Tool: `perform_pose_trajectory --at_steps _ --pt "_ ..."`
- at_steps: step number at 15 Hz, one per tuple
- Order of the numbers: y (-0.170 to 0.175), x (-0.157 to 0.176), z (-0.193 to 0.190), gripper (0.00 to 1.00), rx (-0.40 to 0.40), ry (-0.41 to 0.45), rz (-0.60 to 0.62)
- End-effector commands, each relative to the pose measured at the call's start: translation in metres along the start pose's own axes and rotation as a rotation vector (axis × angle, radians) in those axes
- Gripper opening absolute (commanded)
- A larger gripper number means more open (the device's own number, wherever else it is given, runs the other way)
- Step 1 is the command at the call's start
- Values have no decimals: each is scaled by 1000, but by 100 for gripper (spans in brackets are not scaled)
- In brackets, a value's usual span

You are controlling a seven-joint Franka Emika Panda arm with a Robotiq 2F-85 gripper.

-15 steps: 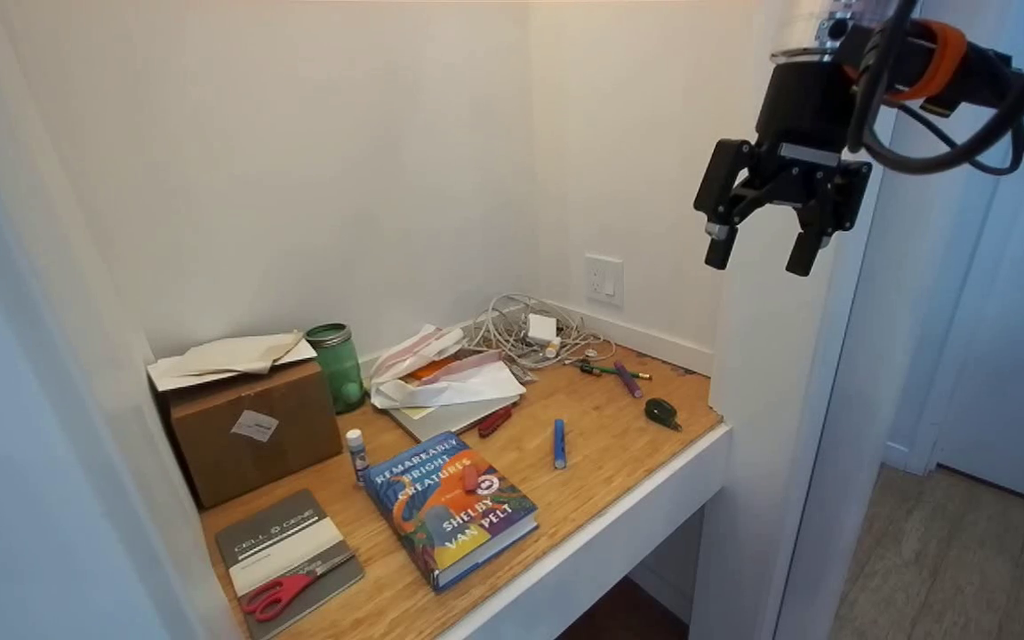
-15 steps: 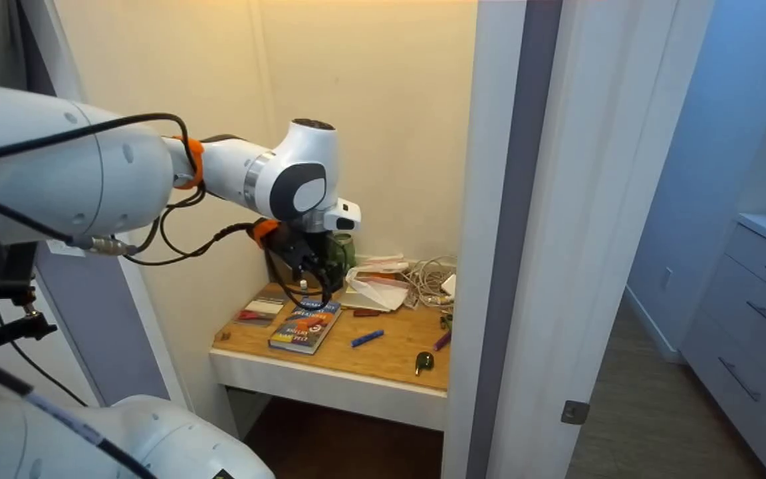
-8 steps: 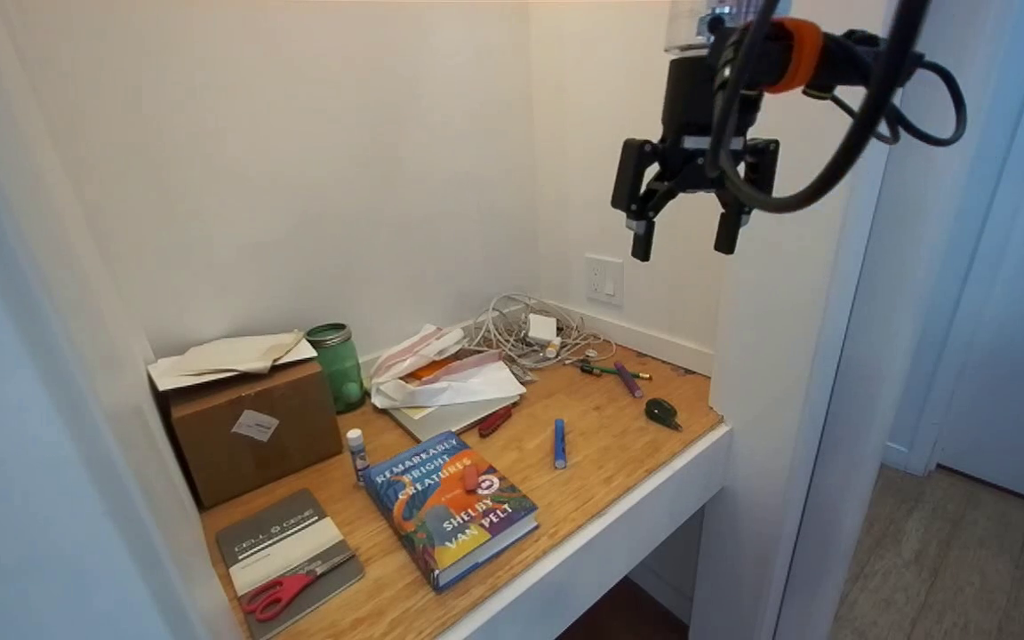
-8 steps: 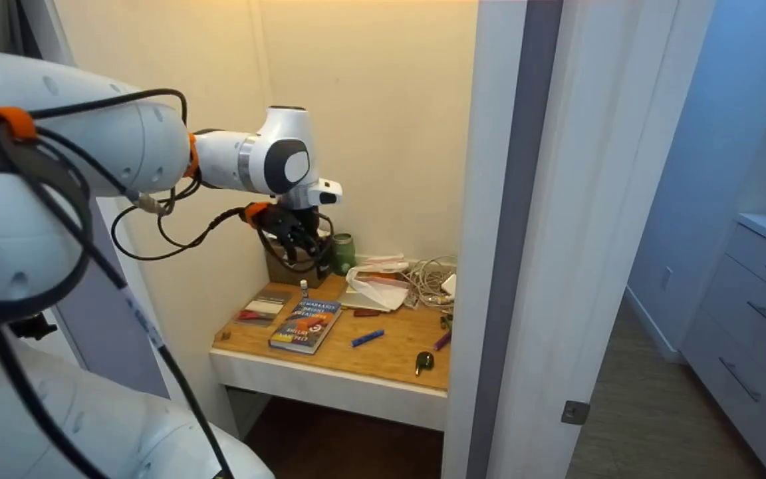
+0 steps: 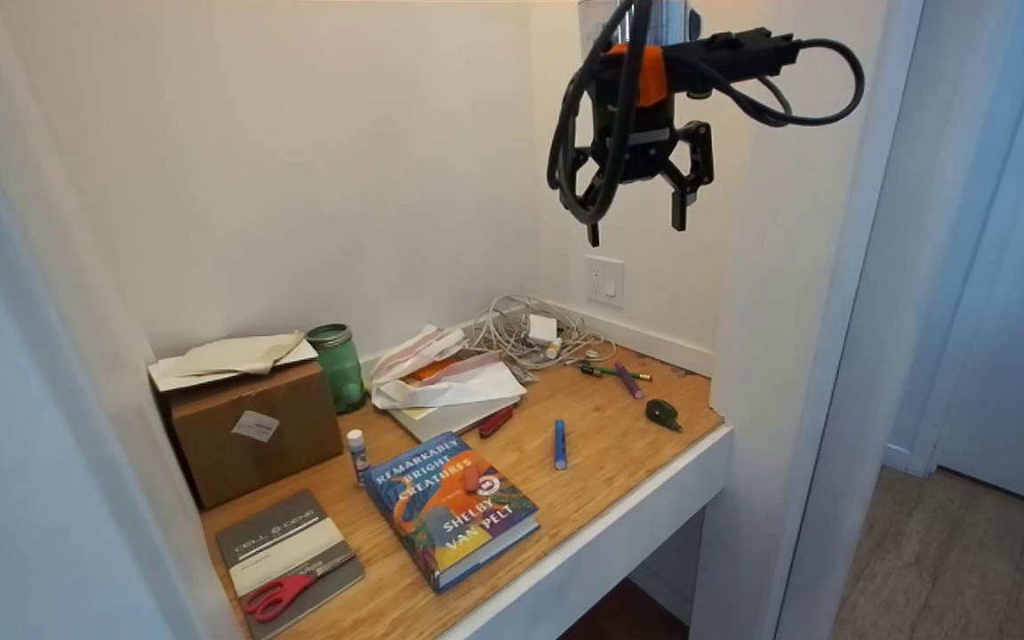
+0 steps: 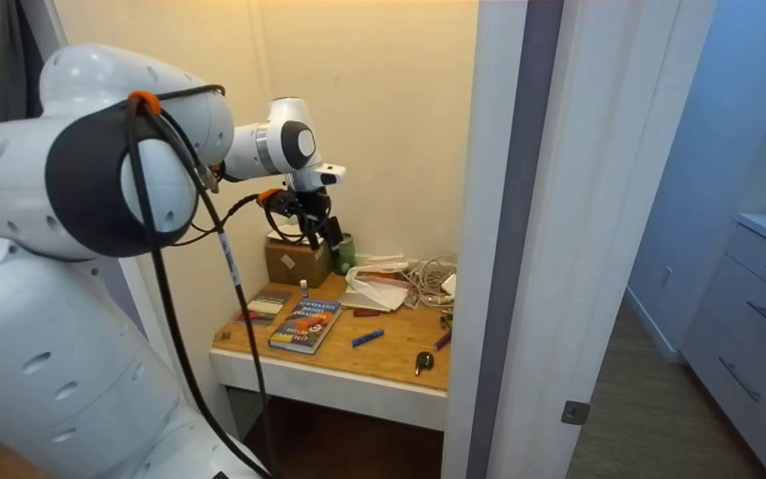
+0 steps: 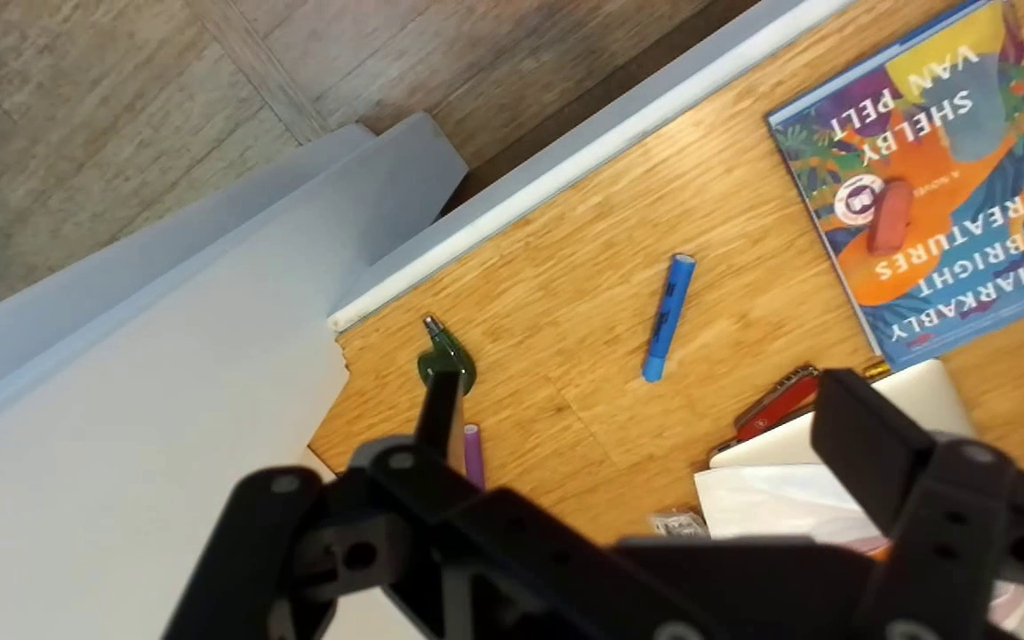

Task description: Put the blue marker upright

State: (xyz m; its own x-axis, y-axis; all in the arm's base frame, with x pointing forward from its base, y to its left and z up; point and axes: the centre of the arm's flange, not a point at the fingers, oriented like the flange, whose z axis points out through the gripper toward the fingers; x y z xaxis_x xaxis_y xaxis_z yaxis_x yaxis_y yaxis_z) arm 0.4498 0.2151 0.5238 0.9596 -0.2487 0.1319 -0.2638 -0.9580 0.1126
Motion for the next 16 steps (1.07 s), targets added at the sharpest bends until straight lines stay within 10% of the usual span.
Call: perform_pose_trajectory --at_steps 1,8,16 --pt "1 0 1 100 -1 -2 1" --pt "2 -1 -2 100 1 4 1" --pt "-18 70 42 100 56 -127 -60"
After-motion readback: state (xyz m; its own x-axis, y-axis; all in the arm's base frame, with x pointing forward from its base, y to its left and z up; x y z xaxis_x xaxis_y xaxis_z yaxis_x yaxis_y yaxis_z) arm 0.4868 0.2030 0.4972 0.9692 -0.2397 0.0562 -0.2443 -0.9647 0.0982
